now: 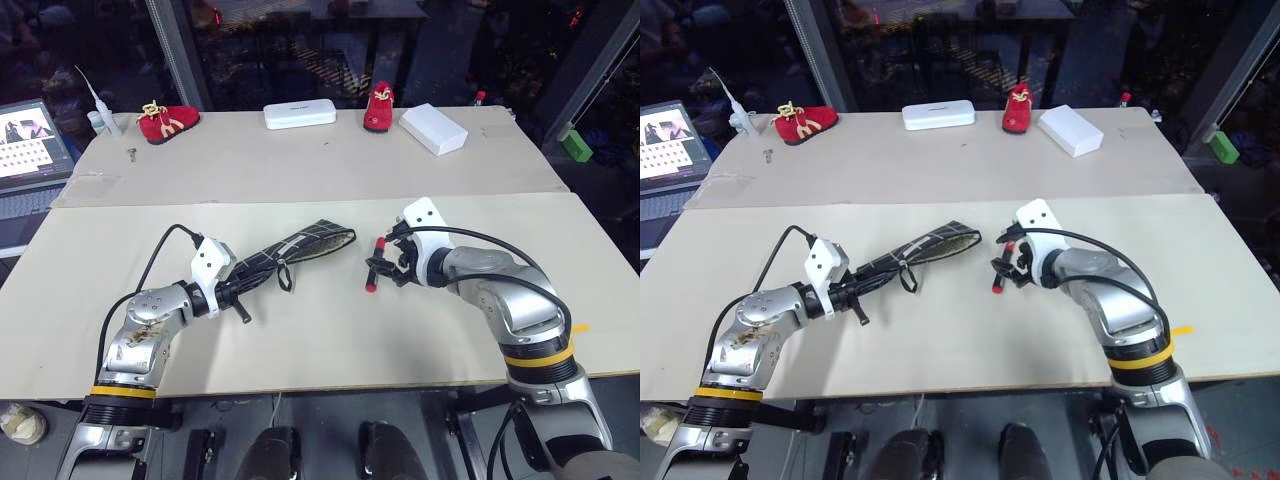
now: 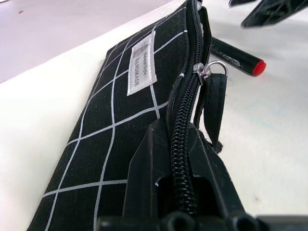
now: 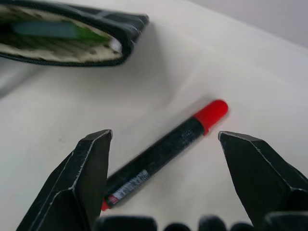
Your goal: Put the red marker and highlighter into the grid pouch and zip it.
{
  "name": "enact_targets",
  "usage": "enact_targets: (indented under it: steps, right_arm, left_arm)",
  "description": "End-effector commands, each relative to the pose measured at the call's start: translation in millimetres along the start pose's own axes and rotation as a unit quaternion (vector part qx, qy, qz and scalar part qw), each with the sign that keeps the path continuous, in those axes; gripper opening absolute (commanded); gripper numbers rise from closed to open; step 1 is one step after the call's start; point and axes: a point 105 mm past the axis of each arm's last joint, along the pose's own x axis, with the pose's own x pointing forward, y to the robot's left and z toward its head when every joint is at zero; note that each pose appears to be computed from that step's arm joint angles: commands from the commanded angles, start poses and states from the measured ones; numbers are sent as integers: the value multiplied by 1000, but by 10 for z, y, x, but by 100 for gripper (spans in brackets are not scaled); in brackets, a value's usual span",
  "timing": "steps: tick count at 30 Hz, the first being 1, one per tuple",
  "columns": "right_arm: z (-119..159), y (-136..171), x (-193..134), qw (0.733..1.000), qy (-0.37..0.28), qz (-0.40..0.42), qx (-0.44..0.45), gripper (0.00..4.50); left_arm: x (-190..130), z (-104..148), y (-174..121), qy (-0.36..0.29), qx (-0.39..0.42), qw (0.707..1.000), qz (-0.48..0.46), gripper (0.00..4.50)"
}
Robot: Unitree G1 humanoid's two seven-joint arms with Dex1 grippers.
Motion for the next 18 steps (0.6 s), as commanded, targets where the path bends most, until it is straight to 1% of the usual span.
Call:
enact_targets:
  steps: [1, 2, 8, 12, 16, 18]
  right_arm:
    - [-65, -48, 119, 999, 12, -32, 15, 395]
    - [-95, -45, 156, 999, 15, -33, 29, 395]
    - [-185, 40, 287, 998, 29, -37, 34, 395]
    - [-264, 17, 343, 997, 42, -56, 20, 395]
    - [-389, -115, 323, 994, 55, -91, -5, 293]
    - [-404, -133, 312, 994, 53, -93, -7, 219]
  left_arm:
    - [-20, 85, -7, -20, 2, 1000, 7, 0]
    - [-18, 83, -13, -21, 1, 1000, 8, 0]
    - [9, 71, -52, -24, -7, 1000, 11, 0]
    - [33, 71, -74, -25, -8, 1000, 10, 0]
    - [57, 85, -78, -27, -8, 1000, 9, 0]
    - [62, 89, -73, -28, -8, 1000, 9, 0]
